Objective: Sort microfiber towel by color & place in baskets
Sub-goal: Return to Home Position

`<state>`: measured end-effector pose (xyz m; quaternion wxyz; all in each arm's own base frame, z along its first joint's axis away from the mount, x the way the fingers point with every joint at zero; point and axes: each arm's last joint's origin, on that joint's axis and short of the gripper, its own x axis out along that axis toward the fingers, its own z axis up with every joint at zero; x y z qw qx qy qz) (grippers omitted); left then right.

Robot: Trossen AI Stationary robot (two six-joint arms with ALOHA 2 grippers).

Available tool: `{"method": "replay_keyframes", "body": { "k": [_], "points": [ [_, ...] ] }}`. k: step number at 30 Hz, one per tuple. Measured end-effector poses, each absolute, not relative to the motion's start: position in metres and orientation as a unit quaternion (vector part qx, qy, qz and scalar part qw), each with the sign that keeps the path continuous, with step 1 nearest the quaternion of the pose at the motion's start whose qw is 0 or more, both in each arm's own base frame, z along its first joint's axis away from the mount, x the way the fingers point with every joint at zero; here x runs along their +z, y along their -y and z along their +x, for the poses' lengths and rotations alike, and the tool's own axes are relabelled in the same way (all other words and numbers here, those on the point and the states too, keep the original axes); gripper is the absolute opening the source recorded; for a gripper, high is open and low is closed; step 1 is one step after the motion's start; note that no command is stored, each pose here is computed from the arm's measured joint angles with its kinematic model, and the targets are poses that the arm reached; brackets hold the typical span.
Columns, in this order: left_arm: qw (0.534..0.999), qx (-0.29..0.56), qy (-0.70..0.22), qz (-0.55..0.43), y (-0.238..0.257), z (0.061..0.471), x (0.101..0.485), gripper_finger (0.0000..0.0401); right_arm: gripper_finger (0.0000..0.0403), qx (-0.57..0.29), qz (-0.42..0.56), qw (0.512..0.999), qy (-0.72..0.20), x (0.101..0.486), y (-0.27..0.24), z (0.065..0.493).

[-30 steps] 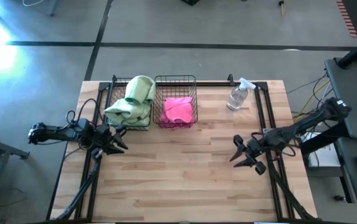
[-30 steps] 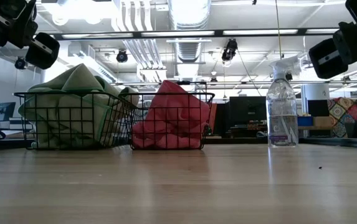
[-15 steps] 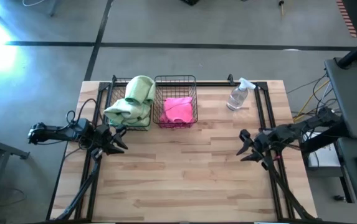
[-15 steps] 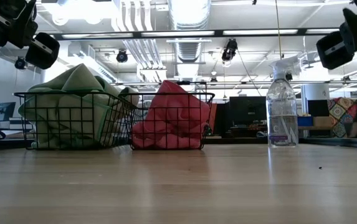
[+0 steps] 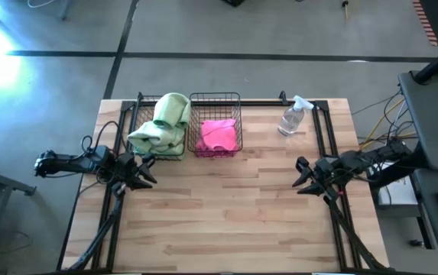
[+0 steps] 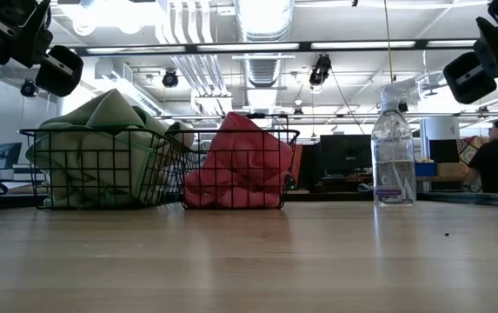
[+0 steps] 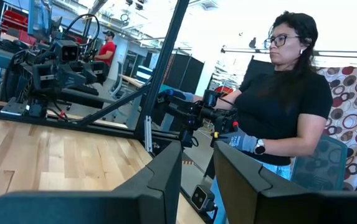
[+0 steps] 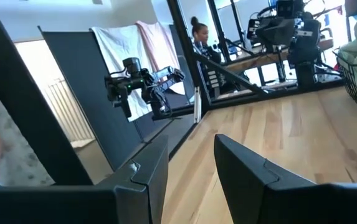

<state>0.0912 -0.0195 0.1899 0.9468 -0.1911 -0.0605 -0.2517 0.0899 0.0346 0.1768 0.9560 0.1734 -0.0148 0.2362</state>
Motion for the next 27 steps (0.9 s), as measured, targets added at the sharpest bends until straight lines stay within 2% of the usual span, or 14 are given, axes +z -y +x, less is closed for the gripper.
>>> {"method": "replay_keyframes", "body": {
  "k": [27],
  "points": [
    [0.947,-0.252,0.061,-0.191,0.0195,0.0912,0.19,0.008,0.0123,0.231,0.169,0.958,0.005,0.1751,-0.0349,0.0914]
  ]
}}
